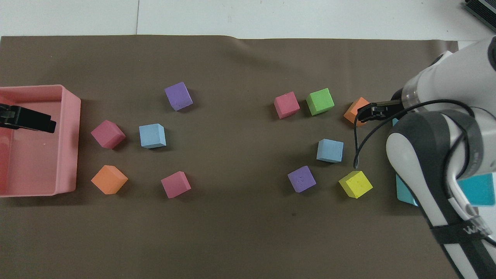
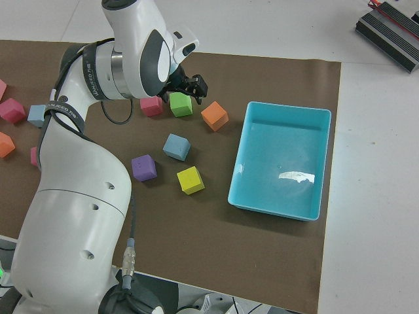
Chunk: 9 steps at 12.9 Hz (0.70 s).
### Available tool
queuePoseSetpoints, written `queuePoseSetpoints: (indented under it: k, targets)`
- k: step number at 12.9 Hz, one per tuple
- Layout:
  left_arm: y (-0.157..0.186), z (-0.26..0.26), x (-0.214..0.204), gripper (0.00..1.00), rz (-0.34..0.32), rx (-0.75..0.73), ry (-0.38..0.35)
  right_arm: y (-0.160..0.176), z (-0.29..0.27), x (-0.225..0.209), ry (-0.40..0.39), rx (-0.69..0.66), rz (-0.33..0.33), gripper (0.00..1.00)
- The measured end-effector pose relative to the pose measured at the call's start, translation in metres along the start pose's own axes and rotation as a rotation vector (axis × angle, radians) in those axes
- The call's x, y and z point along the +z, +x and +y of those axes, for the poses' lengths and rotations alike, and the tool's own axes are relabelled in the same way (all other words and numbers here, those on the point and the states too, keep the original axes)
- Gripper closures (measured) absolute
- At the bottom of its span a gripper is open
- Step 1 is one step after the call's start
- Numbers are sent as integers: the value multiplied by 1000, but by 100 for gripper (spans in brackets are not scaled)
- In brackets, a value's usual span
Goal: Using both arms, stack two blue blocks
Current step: 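Reach the right gripper toward the light blue cube near the purple cube, then lower the right gripper onto the light blue cube and close it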
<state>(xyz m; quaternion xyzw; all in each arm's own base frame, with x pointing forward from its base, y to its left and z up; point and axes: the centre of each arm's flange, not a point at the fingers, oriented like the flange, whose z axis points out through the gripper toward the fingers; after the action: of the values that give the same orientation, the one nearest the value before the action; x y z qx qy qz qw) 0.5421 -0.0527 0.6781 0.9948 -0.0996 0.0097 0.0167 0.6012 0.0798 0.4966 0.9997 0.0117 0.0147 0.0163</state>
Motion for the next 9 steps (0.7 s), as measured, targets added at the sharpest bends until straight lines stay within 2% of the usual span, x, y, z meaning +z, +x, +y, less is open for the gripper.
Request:
queuePoseSetpoints:
  k: [5, 9]
  targets:
    - [0, 0, 0, 0, 0, 0, 0, -9, -30, 79, 4, 1, 17, 0]
    - [0, 0, 0, 0, 0, 0, 0, -18, -30, 116, 3, 23, 9, 0]
